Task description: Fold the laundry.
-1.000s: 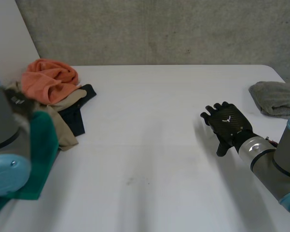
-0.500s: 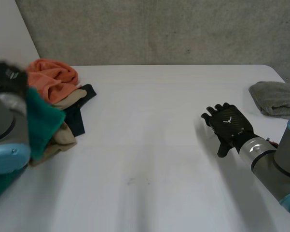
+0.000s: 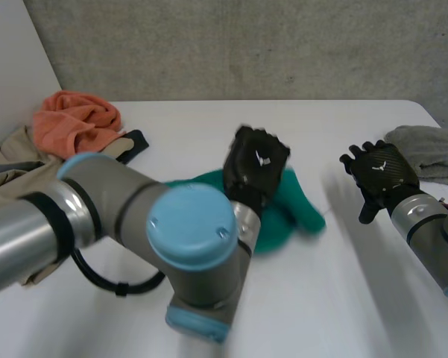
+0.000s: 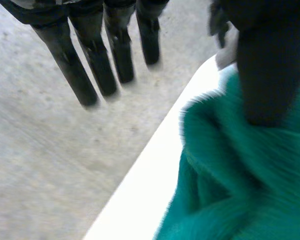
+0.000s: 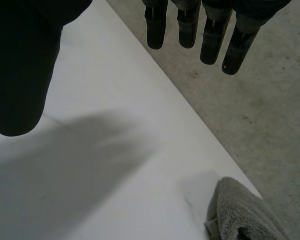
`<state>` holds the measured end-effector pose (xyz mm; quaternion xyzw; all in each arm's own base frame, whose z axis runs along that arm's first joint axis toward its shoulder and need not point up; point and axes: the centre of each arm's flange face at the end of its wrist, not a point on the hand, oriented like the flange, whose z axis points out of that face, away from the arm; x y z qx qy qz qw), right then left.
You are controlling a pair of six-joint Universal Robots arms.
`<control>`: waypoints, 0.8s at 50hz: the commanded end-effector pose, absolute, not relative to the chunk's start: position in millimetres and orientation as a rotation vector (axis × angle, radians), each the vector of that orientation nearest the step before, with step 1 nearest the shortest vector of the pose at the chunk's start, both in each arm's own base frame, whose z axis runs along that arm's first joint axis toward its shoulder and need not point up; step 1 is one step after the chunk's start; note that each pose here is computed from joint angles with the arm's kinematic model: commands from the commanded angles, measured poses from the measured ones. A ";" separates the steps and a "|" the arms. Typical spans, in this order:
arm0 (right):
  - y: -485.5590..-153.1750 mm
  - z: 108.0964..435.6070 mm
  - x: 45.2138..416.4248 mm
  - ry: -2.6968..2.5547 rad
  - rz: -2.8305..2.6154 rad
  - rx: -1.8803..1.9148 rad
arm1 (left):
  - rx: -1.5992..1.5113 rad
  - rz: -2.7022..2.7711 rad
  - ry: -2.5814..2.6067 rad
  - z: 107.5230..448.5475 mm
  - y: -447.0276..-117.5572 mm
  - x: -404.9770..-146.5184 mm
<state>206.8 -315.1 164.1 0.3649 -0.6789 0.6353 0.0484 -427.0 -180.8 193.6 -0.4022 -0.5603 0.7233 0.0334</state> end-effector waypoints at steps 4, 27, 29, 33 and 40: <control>-316.9 166.4 205.2 -2.073 1.940 1.103 | -1.018 2.245 -1.714 248.1 -183.4 -401.2; -215.2 215.2 303.7 -2.296 1.977 1.705 | -1.016 1.991 -2.304 181.3 -271.1 -246.8; -207.1 206.4 322.6 -2.281 1.951 1.754 | -1.008 1.938 -2.352 173.1 -273.3 -238.7; -200.9 192.0 349.8 -2.228 1.922 1.787 | -1.010 1.883 -2.391 164.8 -273.6 -233.1; -211.1 157.5 383.5 -2.109 1.852 1.795 | -1.033 1.812 -2.398 149.8 -275.9 -233.8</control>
